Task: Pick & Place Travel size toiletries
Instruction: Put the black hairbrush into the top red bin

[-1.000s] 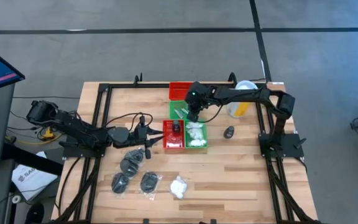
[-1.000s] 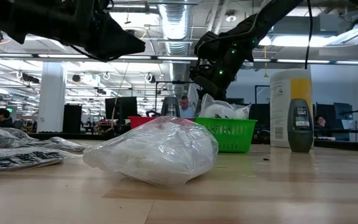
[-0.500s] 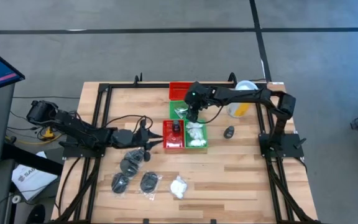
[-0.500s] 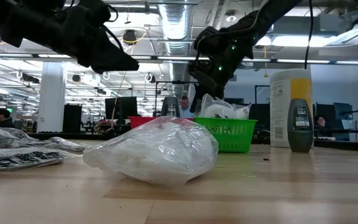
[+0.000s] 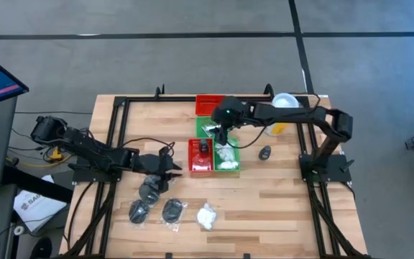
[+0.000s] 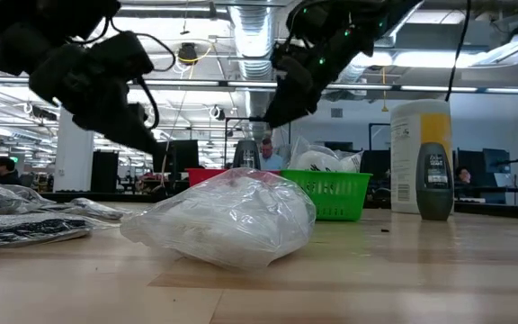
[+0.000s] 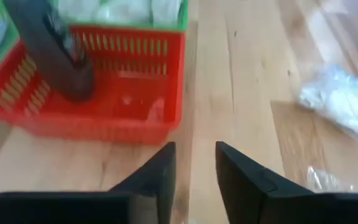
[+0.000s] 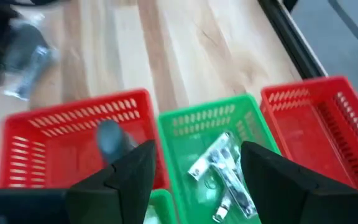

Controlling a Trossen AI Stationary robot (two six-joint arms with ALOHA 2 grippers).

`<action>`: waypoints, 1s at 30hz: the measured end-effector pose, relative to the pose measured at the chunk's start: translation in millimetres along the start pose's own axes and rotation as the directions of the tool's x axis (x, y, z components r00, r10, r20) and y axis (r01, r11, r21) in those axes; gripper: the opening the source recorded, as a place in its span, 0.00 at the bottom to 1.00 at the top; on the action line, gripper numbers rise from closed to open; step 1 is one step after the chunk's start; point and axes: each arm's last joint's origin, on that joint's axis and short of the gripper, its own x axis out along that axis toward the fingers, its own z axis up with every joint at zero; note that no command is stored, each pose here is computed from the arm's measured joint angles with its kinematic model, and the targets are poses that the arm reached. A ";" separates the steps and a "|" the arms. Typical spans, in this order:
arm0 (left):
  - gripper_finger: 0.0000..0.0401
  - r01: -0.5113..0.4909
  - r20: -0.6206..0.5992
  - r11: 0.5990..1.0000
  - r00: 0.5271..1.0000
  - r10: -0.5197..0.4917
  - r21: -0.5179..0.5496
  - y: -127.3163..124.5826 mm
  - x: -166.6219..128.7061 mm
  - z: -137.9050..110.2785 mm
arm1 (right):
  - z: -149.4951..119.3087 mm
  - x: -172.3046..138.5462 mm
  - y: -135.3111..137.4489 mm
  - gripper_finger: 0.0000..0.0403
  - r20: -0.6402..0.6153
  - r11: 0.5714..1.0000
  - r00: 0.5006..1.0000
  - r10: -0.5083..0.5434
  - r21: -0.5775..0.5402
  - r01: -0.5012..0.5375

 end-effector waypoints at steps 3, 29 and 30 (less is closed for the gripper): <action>0.34 0.010 -0.044 1.000 0.999 -0.011 -0.026 0.3 -0.1 -4.0 | 4.4 -8.2 7.6 0.56 0.025 1.000 1.000 0.013 -0.016 -0.013; 0.42 -0.111 -0.462 0.865 0.874 -0.150 -0.490 7.7 -51.9 -36.8 | 6.3 -15.1 30.5 0.56 0.024 0.996 0.998 0.060 -0.061 -0.058; 0.41 -0.133 -0.481 0.860 0.865 -0.142 -0.493 8.3 -52.5 -38.6 | 6.3 -15.1 30.5 0.56 0.024 0.996 0.998 0.060 -0.065 -0.058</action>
